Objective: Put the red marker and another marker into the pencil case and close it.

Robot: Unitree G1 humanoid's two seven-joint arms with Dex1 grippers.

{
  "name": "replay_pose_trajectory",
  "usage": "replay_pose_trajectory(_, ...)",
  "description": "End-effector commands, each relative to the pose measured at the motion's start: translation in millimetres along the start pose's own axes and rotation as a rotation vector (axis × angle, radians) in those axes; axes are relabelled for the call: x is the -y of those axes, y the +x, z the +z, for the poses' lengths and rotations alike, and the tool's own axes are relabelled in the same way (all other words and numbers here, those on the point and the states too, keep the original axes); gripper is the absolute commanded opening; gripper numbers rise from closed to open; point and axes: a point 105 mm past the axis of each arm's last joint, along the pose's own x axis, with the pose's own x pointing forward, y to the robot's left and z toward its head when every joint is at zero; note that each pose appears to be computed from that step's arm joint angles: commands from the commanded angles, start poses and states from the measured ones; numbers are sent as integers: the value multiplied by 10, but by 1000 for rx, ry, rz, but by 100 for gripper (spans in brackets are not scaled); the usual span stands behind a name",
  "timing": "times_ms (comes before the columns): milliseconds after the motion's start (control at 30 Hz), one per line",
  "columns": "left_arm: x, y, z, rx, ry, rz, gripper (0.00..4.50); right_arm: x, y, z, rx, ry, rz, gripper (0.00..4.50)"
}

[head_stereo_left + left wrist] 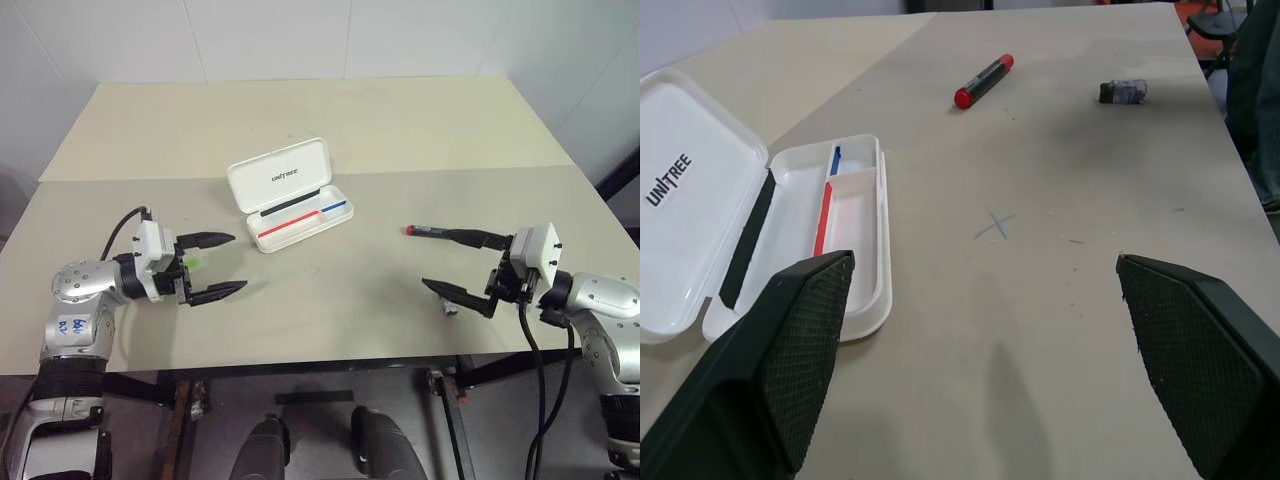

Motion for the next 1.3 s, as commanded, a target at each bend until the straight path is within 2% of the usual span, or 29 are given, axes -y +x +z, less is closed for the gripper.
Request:
replay_pose_trajectory(33,8,32,50,4,17,-10,448,-32,43,118,32,-37,3,450)
replay_pose_trajectory(367,-58,160,26,1,19,-11,448,-152,213,192,71,-31,54,450)
replay_pose_trajectory(600,-269,330,-41,-47,59,90,221,-176,386,278,113,-44,79,450)
replay_pose_trajectory(700,-379,429,-54,-60,70,147,221,-223,458,320,136,-48,100,450)
replay_pose_trajectory(767,-461,614,-64,-87,80,168,221,-185,461,339,145,-63,109,450)
replay_pose_trajectory(867,-485,777,-72,-102,73,144,221,-156,471,342,149,-74,109,450)
replay_pose_trajectory(1067,-451,944,-176,-165,68,67,221,-153,501,323,156,-81,109,450)
replay_pose_trajectory(1300,-558,1047,-300,-290,84,69,221,-196,511,373,195,-98,101,450)
